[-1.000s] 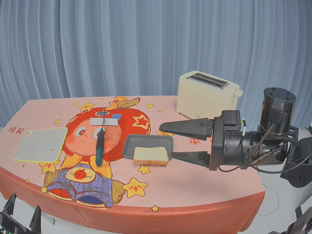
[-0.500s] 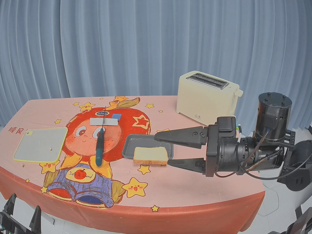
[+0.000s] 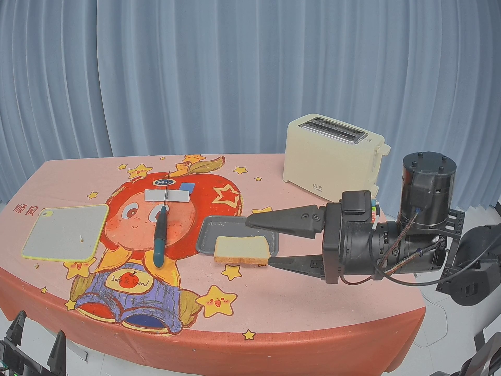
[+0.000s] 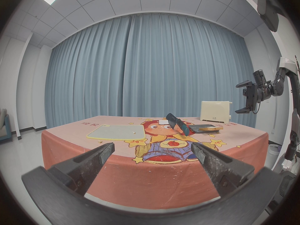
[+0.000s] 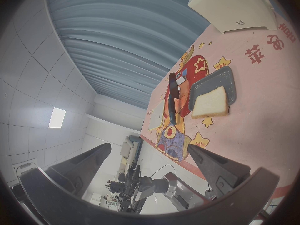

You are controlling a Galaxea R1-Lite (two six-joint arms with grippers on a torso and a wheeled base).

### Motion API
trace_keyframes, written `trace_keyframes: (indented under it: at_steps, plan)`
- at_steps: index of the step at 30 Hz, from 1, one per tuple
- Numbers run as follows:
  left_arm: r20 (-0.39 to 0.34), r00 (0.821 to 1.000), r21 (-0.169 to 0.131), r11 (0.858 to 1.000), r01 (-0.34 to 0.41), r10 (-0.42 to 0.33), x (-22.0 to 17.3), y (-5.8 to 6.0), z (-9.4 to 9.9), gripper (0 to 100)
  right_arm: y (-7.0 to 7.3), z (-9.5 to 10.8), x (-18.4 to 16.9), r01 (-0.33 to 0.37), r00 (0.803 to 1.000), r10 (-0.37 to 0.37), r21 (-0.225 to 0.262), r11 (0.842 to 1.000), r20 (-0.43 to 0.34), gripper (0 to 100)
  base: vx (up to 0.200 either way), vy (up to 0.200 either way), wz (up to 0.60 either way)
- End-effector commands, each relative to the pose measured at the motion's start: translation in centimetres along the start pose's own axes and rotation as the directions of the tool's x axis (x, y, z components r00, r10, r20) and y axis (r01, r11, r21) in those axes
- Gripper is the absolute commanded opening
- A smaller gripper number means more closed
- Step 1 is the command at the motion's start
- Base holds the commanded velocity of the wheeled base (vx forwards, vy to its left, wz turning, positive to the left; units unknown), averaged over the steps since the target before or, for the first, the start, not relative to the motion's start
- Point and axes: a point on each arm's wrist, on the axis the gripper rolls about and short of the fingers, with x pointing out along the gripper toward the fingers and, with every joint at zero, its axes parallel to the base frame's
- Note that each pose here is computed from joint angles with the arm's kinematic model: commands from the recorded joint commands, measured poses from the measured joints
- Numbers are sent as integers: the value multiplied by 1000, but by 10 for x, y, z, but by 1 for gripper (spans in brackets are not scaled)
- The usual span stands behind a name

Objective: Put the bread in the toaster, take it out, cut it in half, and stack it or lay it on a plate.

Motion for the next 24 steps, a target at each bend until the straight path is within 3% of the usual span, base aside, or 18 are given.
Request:
trace_keyframes:
  at_steps: [1,17,24]
  plan:
    - [-17,1000,1,1000,0,0,1,0,-5,100,-1,0,0,2,1000,-2,1,1000,0,100,0,0,0]
    - [-19,1000,0,1000,0,0,1,0,-5,100,-11,9,8,25,1000,-26,27,999,12,100,0,0,0]
    - [-17,1000,0,1000,-2,2,1,0,-5,100,-13,8,12,32,999,-32,76,997,0,100,0,0,0]
